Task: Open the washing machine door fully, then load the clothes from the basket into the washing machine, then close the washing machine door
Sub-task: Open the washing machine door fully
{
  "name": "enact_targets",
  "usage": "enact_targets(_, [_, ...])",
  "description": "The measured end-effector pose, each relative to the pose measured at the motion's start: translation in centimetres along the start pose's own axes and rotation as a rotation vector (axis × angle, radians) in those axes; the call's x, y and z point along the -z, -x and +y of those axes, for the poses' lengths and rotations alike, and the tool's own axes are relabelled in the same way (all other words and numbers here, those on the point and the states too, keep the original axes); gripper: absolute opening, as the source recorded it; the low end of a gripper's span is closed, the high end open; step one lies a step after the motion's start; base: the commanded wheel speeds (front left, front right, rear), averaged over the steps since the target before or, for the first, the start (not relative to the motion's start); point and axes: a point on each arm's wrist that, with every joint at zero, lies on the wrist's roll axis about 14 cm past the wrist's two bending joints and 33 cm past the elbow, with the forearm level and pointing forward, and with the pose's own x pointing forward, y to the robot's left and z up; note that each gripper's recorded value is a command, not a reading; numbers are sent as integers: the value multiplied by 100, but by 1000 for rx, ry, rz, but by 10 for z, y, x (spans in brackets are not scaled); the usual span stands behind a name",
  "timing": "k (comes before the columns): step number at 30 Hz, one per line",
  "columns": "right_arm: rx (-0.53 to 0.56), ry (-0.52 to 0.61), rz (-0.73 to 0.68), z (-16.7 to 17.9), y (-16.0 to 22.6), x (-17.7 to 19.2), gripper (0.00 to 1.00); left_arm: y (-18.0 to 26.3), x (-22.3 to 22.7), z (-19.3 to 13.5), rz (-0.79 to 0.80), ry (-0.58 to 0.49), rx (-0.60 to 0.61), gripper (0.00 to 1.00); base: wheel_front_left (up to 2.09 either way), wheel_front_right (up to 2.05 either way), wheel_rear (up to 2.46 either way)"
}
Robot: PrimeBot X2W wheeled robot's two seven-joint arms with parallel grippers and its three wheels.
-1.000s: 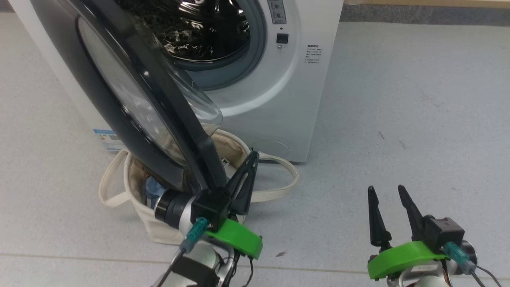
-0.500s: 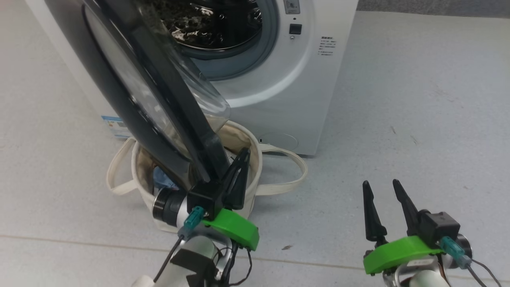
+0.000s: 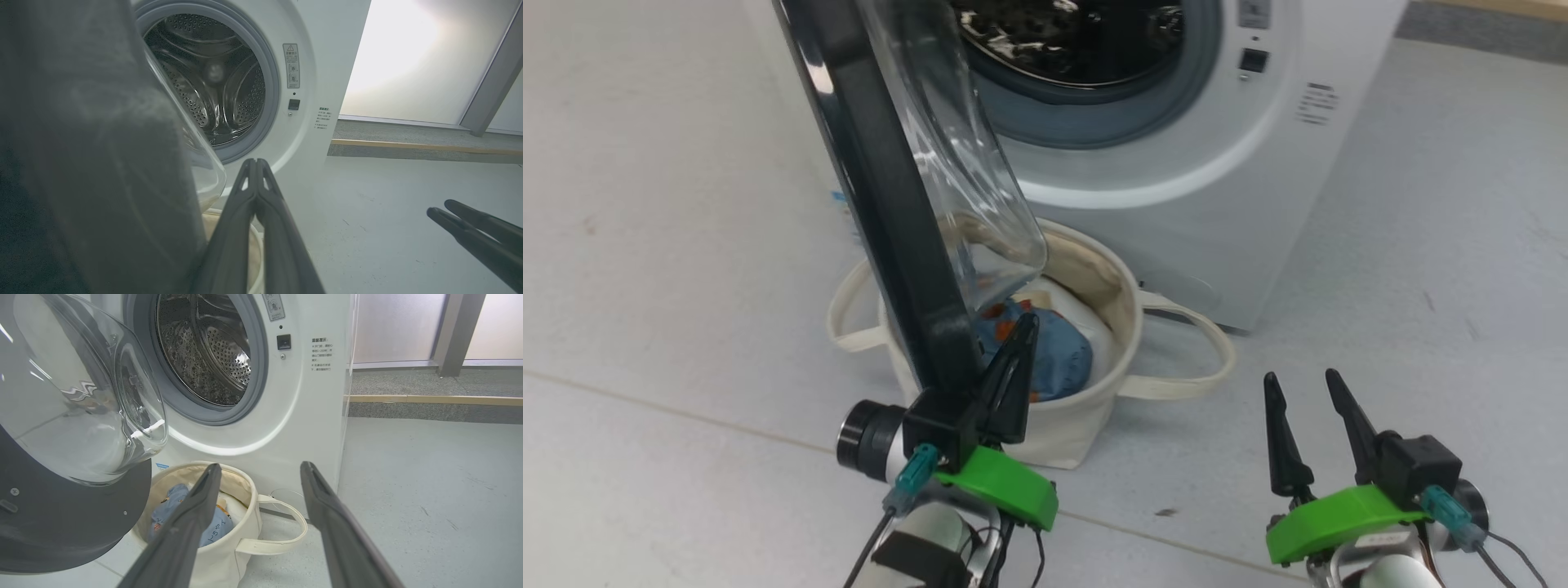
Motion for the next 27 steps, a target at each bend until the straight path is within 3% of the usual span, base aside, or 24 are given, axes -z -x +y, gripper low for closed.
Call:
enact_targets(20, [-399,0,89,128,-39,35,100,68,-23,126,-37,-61,-400,0,0,0,0])
enact_targets(27, [-508,6,127,152,-51,55,100,70,-13,154,-3,-66,-504,0,0,0,0])
